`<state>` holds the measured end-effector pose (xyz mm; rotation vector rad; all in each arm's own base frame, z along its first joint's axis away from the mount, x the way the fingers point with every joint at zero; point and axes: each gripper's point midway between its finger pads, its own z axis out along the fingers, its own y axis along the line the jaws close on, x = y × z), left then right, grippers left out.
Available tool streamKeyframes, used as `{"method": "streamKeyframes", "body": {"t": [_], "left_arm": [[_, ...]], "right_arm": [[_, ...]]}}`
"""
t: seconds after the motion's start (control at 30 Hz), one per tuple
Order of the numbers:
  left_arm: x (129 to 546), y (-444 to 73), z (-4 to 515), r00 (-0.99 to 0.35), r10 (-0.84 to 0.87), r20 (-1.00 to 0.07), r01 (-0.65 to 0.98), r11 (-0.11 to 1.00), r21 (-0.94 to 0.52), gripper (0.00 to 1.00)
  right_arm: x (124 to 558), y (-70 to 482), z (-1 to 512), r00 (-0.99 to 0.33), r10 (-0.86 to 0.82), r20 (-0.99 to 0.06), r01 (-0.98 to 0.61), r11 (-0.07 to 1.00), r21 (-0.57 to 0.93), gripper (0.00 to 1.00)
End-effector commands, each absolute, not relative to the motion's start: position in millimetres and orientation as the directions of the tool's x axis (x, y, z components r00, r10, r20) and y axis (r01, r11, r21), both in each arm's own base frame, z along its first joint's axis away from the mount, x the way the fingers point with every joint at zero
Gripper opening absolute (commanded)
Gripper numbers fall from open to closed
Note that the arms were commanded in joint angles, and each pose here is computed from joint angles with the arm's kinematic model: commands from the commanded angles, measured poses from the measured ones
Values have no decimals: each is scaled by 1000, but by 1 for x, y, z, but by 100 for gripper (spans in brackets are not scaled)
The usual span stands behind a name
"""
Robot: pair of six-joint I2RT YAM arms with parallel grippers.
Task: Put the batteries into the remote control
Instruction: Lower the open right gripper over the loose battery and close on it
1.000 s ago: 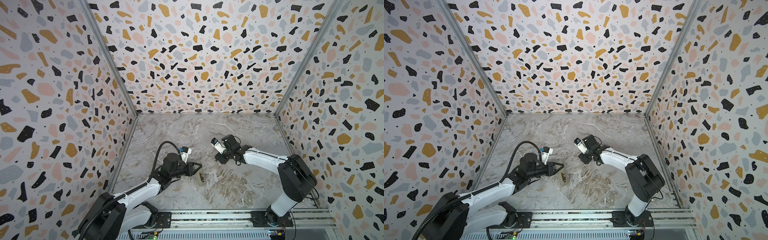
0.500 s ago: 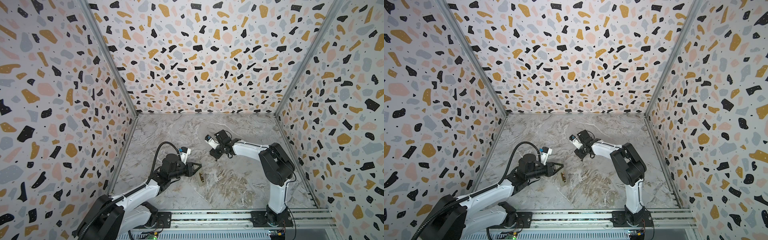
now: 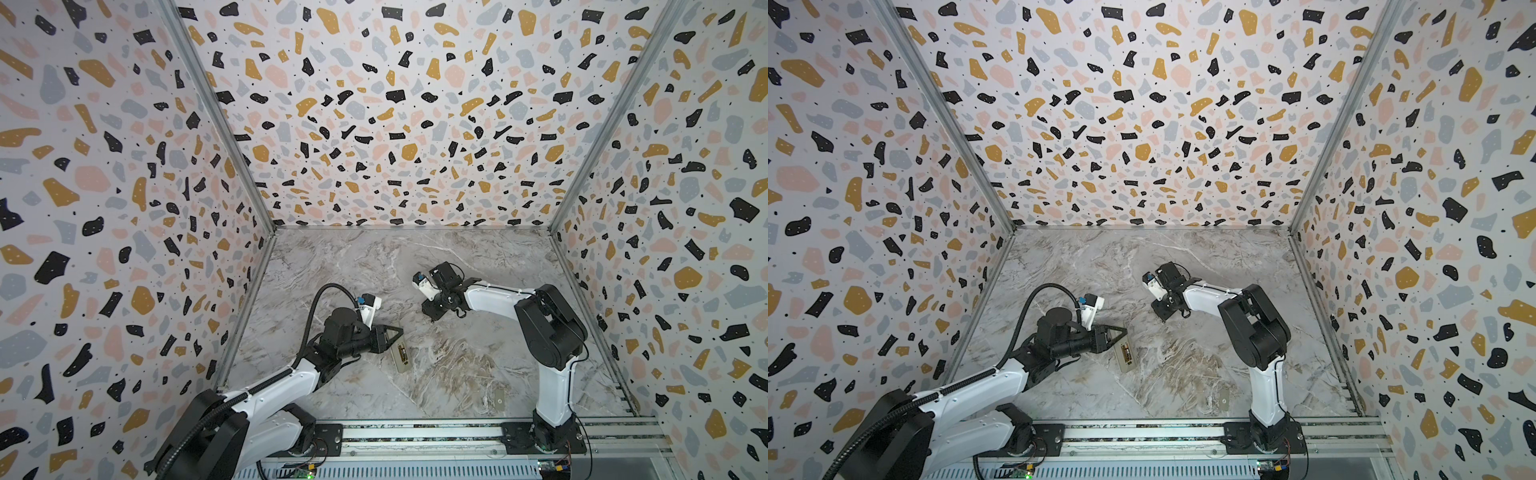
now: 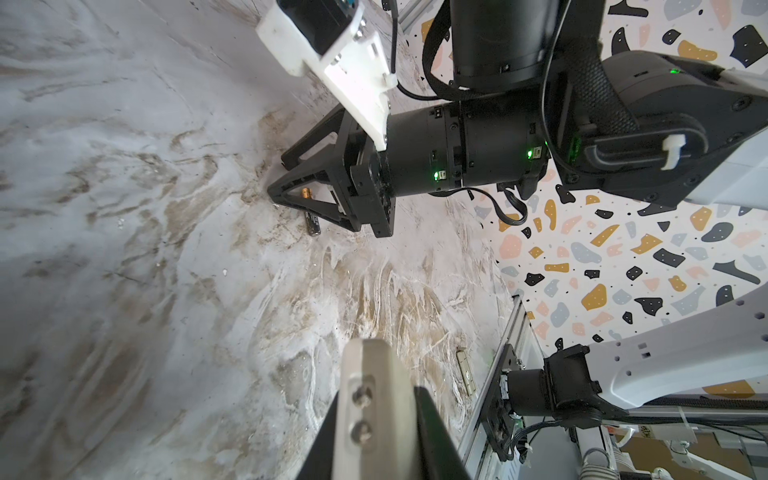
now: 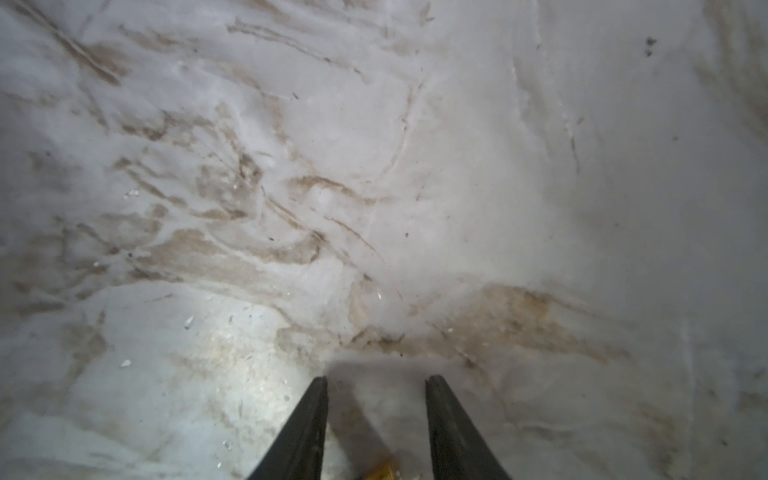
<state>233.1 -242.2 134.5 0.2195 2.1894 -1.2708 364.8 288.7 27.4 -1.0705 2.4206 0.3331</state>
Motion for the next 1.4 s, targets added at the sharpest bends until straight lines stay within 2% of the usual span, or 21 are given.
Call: {"method": "streamKeyframes", "body": {"t": [0.0,0.7,1.07,1.2,1.3,1.37], "left_arm": [[238,-242,143,-781,-164,-602,451,518,-726,0],[238,-243,140,-784,-163,-599,447,520,-728,0],[239,-243,140,-785,-167,-597,445,520,-730,0],[239,-242,140,-784,-168,-598,444,522,-728,0],[240,-241,139,-782,-171,-599,438,534,-724,0],[243,-238,139,-776,-178,-604,431,550,-716,0]], "right_arm": [[351,278,31,-618,-619,-485,-728,683,56,41],[328,255,35,-650,-590,-480,-693,719,55,33],[328,256,25,-636,-613,-469,-710,703,43,13],[316,270,31,-571,-665,-481,-767,641,26,5],[291,291,39,-467,-730,-499,-838,546,-15,4],[277,297,39,-454,-743,-492,-851,525,-8,4]]}}
